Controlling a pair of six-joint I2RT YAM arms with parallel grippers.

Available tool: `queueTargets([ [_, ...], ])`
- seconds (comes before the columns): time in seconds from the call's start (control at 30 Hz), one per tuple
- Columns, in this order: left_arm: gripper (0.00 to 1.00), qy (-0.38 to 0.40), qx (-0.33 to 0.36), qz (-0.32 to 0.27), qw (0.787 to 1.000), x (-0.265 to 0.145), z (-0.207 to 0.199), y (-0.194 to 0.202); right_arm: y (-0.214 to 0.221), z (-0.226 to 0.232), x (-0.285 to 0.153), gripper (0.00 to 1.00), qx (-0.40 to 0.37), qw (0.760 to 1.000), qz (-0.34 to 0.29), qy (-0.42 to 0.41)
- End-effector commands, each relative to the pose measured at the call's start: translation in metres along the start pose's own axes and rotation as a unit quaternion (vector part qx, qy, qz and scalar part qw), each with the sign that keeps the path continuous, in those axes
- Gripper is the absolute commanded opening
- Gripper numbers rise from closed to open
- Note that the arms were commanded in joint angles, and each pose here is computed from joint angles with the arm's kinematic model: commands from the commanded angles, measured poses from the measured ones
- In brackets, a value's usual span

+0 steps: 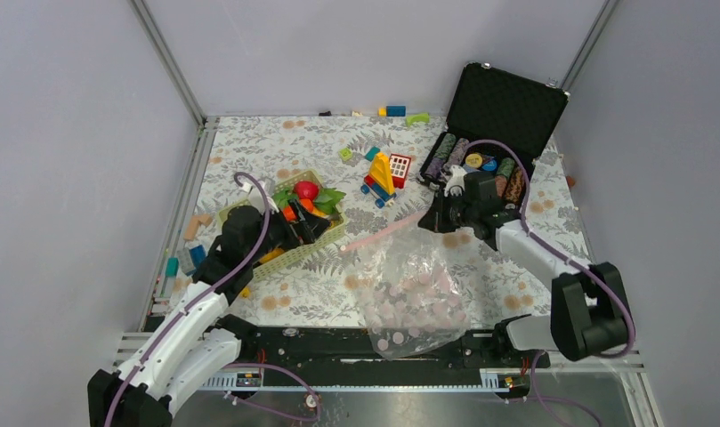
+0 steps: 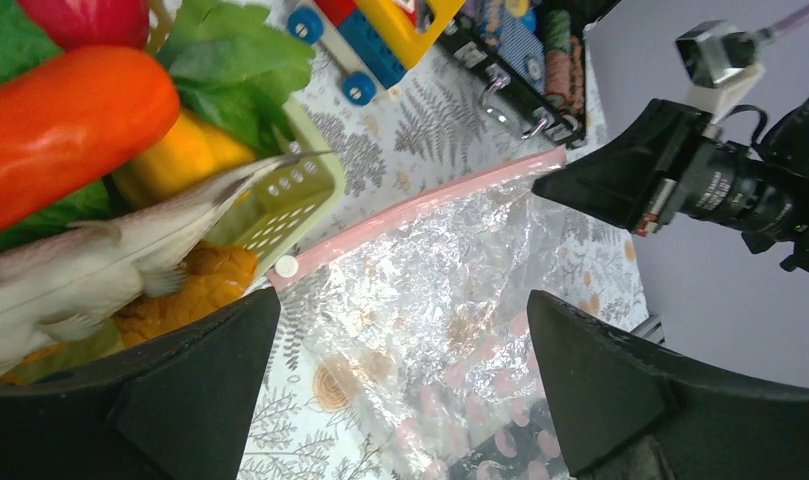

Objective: Place the food in the zip-top bag and seal the zipper

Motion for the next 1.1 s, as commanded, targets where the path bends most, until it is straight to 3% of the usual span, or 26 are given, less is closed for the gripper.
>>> queueTargets([
  [0.0,0.99,0.053,0.028,-0.066,0.996,-0.015,-0.029,-0.041,-0.027,0.071,-0.044,0.0,-0.17,0.97,-0.007,-0.174],
  [0.23,0.99,0.079,0.034,-0.079,0.993,-0.028,-0.046,-0.06,-0.043,0.145,-0.111,0.0,-0.348,0.867,-0.002,-0.356],
  [0.33,0.99,0.098,0.038,-0.073,0.992,-0.035,-0.054,-0.064,-0.046,0.168,-0.134,0.0,-0.378,0.825,0.016,-0.421],
  [0.53,0.99,0.158,0.075,-0.069,0.982,-0.051,-0.072,-0.067,-0.046,0.189,-0.154,0.0,-0.385,0.771,0.046,-0.506],
  [0.87,0.99,0.325,0.117,-0.015,0.938,-0.058,-0.105,-0.029,-0.048,0.2,-0.15,0.0,-0.357,0.753,0.083,-0.547],
  [0.97,0.99,0.329,0.126,-0.007,0.936,-0.053,-0.113,-0.022,-0.056,0.204,-0.128,0.0,-0.315,0.765,0.13,-0.546],
  [1.07,0.99,0.286,0.128,-0.004,0.95,-0.045,-0.11,-0.022,-0.053,0.207,-0.108,0.0,-0.305,0.762,0.157,-0.55],
])
Point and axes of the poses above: each gripper's point midway between its finger pads, its own x axis out along the fingers, its own z axis along the line the jaws close on, y = z × x, the point moved 6 cm from there along -x, back along the fingers, and after that the axes turned 14 degrees about x, right-handed, at the moved point
